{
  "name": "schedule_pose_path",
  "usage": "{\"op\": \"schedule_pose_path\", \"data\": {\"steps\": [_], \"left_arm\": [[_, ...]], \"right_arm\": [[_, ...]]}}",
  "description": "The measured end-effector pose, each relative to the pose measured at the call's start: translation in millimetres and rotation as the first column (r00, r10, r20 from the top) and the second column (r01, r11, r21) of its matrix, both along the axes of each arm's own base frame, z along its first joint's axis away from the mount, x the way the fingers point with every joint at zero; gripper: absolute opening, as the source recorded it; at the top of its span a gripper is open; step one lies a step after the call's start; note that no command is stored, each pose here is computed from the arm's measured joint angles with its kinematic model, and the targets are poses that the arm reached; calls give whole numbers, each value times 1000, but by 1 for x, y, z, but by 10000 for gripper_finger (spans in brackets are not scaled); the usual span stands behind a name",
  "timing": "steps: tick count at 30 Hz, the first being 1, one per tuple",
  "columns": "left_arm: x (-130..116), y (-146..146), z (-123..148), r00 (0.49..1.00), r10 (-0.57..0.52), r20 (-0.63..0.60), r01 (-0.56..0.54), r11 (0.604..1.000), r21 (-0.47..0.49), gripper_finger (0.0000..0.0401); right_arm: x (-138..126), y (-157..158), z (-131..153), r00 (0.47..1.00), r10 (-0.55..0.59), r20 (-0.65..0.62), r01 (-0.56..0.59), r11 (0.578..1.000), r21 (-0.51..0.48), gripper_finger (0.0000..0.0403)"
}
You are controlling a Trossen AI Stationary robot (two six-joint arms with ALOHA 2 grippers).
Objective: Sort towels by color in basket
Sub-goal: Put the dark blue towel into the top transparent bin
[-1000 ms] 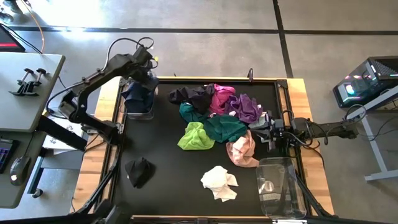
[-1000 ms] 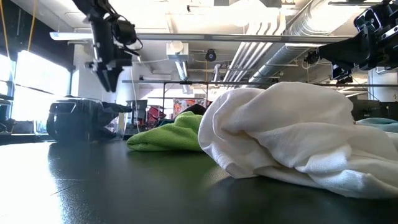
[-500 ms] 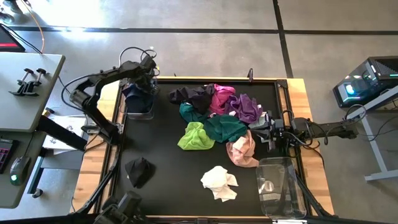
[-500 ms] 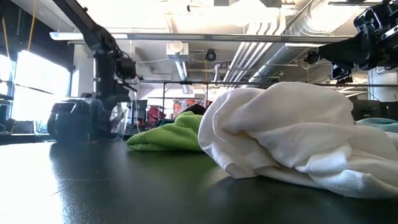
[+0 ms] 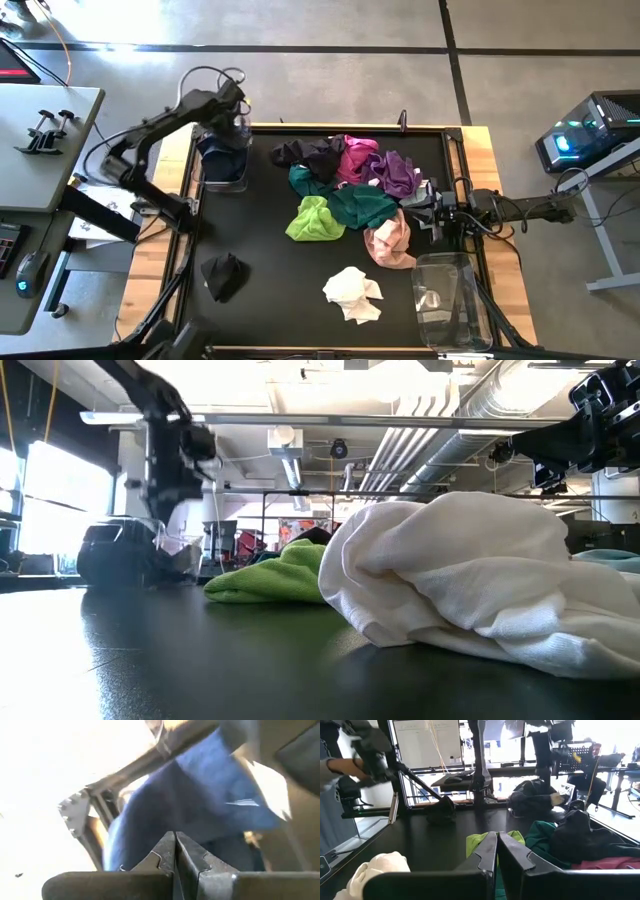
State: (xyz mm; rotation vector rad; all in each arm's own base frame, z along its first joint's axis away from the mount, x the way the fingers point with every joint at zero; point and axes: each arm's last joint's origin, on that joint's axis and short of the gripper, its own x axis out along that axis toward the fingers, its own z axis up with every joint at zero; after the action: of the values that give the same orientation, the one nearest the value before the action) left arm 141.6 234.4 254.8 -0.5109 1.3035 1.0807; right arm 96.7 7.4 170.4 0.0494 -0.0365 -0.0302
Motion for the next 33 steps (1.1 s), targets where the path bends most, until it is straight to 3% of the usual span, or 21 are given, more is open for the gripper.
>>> {"op": "schedule_pose_path", "data": {"steps": [3, 9, 17, 27, 33], "left_arm": [[-5, -19, 25, 999, -6, 43, 5, 1000, 28, 0], [-21, -54, 36, 996, -38, 78, 45, 996, -83, 0], [-14, -45, -13, 997, -11, 75, 16, 997, -72, 0], [-4, -32, -94, 1000, 8, 4, -7, 979, -205, 0], [2, -27, -88, 1000, -25, 0, 24, 982, -187, 0]], "right_arm": [[0, 0, 0, 1000, 0, 0, 0, 1000, 0, 9], [0, 0, 0, 1000, 0, 0, 0, 1000, 0, 9], [0, 0, 0, 1000, 0, -1, 0, 1000, 0, 9], [0, 0, 0, 1000, 0, 0, 0, 1000, 0, 9], [0, 0, 0, 1000, 0, 0, 0, 1000, 0, 9]]}}
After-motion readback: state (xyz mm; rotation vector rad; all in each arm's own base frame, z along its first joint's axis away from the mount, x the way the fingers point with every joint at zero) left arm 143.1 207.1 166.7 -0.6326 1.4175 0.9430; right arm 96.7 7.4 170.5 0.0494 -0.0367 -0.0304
